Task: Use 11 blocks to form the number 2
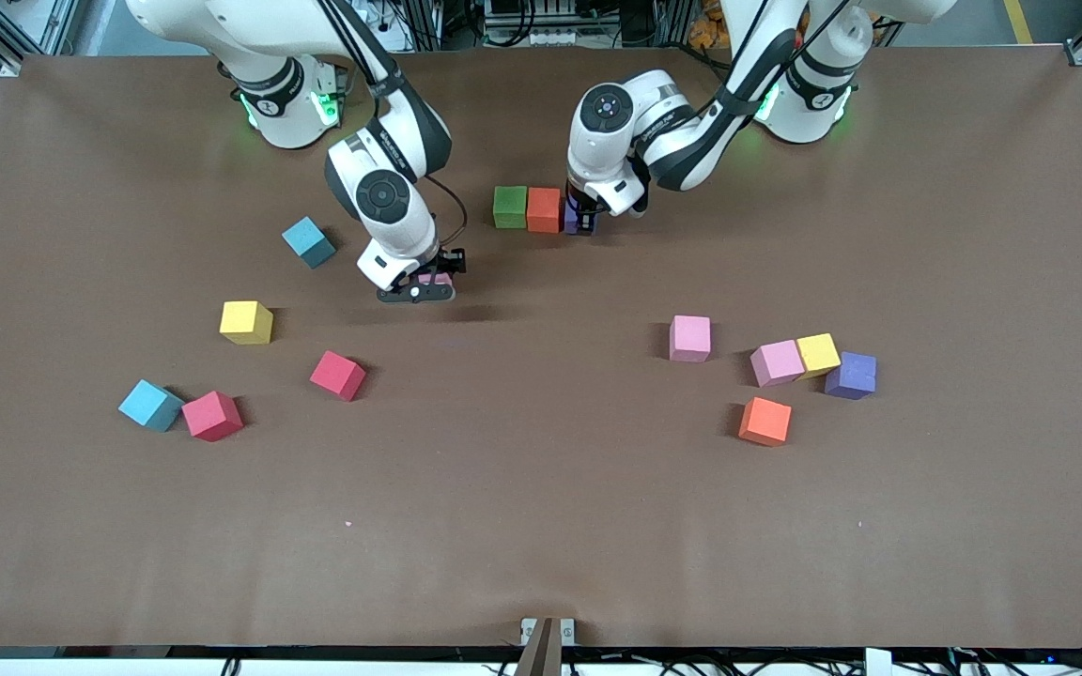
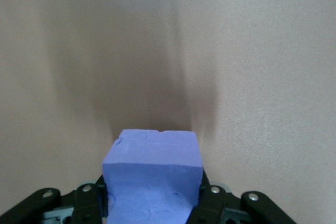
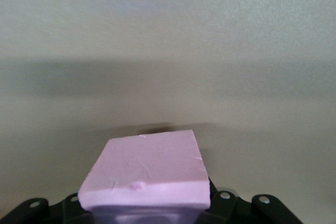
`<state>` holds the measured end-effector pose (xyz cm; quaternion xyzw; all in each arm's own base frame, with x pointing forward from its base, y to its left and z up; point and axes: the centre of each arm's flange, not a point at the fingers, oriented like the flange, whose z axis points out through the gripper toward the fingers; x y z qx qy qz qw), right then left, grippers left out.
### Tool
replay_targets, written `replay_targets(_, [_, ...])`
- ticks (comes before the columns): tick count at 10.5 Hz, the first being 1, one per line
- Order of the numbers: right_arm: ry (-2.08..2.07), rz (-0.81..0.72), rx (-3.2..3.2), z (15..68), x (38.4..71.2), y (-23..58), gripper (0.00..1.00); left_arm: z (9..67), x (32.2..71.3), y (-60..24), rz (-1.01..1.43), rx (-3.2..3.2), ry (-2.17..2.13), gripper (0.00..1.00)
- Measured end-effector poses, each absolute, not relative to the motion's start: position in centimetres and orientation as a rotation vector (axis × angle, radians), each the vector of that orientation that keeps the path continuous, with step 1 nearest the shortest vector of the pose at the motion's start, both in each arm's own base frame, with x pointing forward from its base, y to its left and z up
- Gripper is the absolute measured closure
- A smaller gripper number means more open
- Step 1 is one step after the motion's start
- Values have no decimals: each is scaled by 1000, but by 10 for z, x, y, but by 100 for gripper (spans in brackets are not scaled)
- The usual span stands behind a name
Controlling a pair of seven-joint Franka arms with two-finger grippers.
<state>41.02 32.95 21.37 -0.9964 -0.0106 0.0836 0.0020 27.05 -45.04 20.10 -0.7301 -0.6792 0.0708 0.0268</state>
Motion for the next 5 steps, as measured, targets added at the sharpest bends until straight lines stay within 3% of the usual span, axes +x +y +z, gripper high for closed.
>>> replay_targets(5, [41,280,-3073,236,421,342,35,200,272,-457,232,-2249,-2107,41])
